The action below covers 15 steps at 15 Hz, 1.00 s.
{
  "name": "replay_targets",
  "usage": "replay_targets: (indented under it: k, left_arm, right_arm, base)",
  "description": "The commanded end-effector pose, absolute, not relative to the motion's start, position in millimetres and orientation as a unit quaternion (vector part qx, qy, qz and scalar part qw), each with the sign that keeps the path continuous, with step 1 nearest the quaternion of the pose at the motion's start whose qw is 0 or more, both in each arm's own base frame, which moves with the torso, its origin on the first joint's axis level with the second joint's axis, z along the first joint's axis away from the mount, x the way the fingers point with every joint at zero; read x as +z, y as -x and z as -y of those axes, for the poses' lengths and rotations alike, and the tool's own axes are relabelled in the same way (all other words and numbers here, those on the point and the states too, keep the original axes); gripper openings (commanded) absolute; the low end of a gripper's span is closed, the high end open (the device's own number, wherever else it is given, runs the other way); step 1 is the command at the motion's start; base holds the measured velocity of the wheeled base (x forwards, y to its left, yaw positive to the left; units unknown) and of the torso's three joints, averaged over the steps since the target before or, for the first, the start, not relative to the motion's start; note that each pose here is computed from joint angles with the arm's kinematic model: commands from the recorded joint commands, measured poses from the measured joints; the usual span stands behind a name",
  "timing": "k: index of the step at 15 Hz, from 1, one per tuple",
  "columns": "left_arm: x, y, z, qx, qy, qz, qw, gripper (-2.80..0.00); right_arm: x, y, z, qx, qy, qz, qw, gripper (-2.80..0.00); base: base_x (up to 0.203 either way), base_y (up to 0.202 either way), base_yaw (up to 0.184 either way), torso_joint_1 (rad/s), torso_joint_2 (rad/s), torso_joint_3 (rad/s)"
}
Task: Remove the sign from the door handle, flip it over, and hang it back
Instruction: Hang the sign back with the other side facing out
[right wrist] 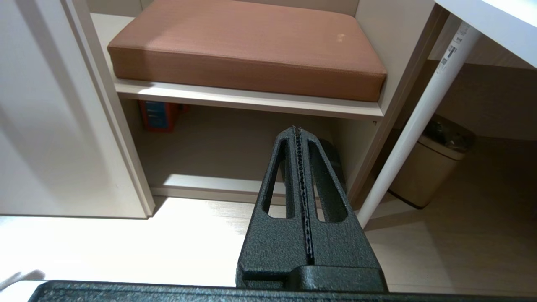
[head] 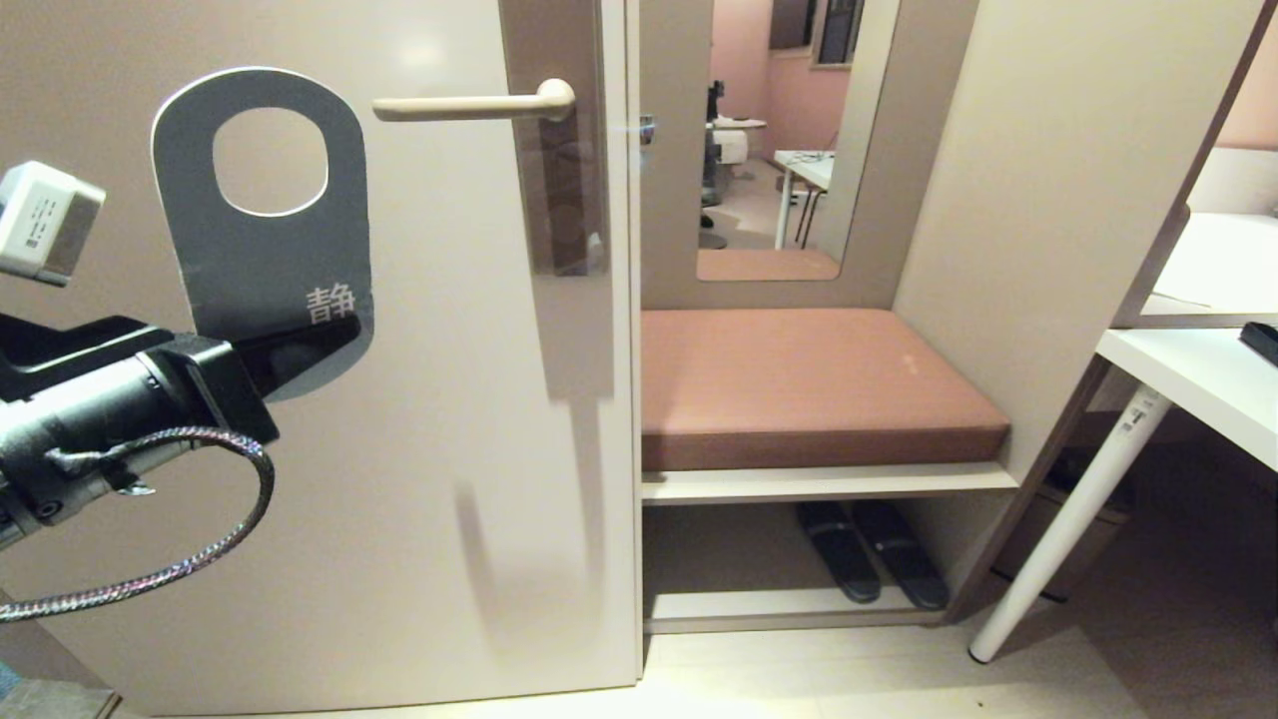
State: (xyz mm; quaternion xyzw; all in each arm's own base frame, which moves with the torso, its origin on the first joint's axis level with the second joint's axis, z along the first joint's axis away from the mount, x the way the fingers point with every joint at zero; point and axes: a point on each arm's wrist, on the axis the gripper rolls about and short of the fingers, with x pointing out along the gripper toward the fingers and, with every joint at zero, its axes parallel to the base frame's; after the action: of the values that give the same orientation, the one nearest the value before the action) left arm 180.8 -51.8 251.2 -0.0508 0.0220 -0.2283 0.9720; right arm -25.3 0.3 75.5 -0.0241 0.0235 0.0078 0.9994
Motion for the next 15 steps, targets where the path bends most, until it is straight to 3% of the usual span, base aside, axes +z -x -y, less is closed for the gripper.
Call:
replay_targets:
  k: [1, 15]
  left_arm:
    - [256.6, -192.6, 54.6, -0.222, 0.051, -0.021, 0.974, -2.80]
    - [276.6, -227.7, 61.6, -0.159, 0.067, -0.056, 0.983, -2.80]
  right_arm:
    - [75.5, 25.2, -0.3, 0.008, 0.024, -0.024, 0.999, -2.80]
    - [75.5, 25.2, -0.3, 0.008, 0.024, -0.024, 0.999, -2.80]
  base:
    - [0.000, 0.000, 0.000, 0.000, 0.00, 0.000]
    - [0.000, 0.000, 0.000, 0.000, 0.00, 0.000]
